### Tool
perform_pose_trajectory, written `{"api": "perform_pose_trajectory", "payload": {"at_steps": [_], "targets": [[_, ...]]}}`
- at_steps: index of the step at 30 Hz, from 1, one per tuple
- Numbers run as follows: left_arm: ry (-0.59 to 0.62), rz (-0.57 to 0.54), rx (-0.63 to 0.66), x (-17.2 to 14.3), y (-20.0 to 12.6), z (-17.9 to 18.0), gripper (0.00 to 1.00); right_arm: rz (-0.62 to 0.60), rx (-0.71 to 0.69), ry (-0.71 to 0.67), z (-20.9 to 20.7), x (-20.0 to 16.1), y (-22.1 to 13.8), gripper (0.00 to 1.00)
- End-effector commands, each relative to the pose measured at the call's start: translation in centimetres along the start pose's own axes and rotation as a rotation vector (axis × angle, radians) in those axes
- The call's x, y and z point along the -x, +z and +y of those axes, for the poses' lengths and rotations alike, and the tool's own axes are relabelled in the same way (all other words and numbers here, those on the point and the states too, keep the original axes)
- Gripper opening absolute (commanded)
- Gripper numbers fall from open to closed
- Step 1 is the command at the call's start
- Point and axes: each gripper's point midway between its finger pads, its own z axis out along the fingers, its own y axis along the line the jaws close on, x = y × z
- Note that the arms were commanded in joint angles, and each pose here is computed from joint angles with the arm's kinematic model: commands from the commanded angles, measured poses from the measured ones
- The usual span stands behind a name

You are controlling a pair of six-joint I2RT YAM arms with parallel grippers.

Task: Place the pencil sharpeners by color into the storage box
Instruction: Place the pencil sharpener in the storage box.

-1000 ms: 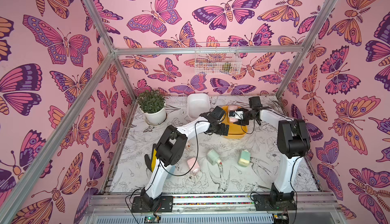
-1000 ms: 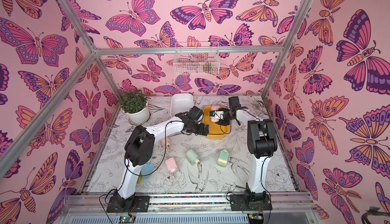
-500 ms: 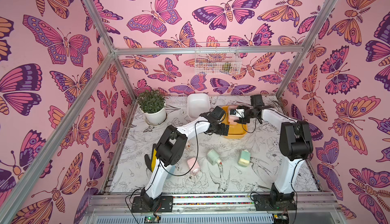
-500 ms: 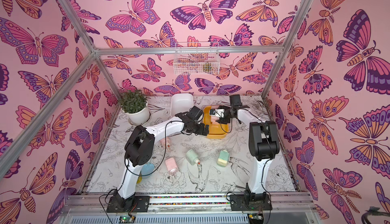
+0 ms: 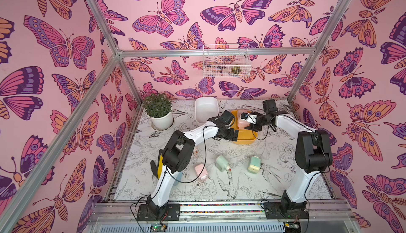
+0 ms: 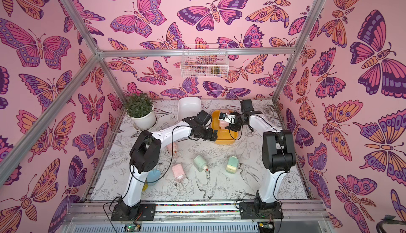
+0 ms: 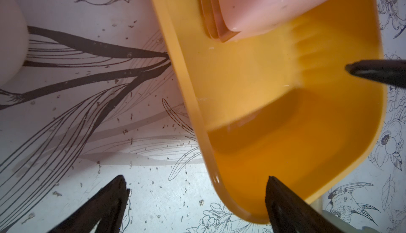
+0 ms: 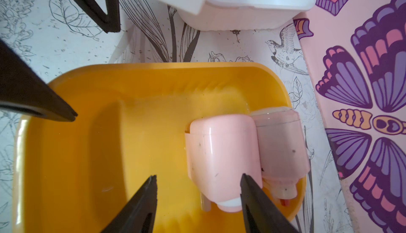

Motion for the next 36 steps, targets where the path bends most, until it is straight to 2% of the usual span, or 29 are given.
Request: {"api": "perform_pose_trajectory", "payload": {"at_steps": [1,6,11,14,20,27,36], "targets": [[-0.009,0.096,0.048,-2.7,0.6,1.7,1.00,0.015,0.113,0.059,2.0,-0.1,0.2,0.60],[-0.009,0.098,0.049,-2.8,0.7,1.7,1.00,-0.010,0.220,0.032,4.4,-0.3,0.6,0.44],[-0.009,0.099,0.047,-2.8,0.8,1.7,1.00,0.012,0.226,0.001,4.2,-1.2,2.2,0.10],[-0.010,0.099,0.047,-2.7,0.8,1.8,1.00,0.049,0.192,-0.020,3.5,-2.0,3.6,0.00],[-0.011,0.101,0.049,-2.8,0.9,1.8,1.00,0.102,0.163,-0.050,3.1,-3.0,5.2,0.00],[-0.008,0.103,0.049,-2.8,0.8,1.9,1.00,0.137,0.026,-0.049,0.5,-3.9,6.3,0.00],[-0.011,0.104,0.053,-2.9,0.8,2.1,1.00,0.149,-0.012,-0.053,-0.1,-4.2,6.5,0.00]]}}
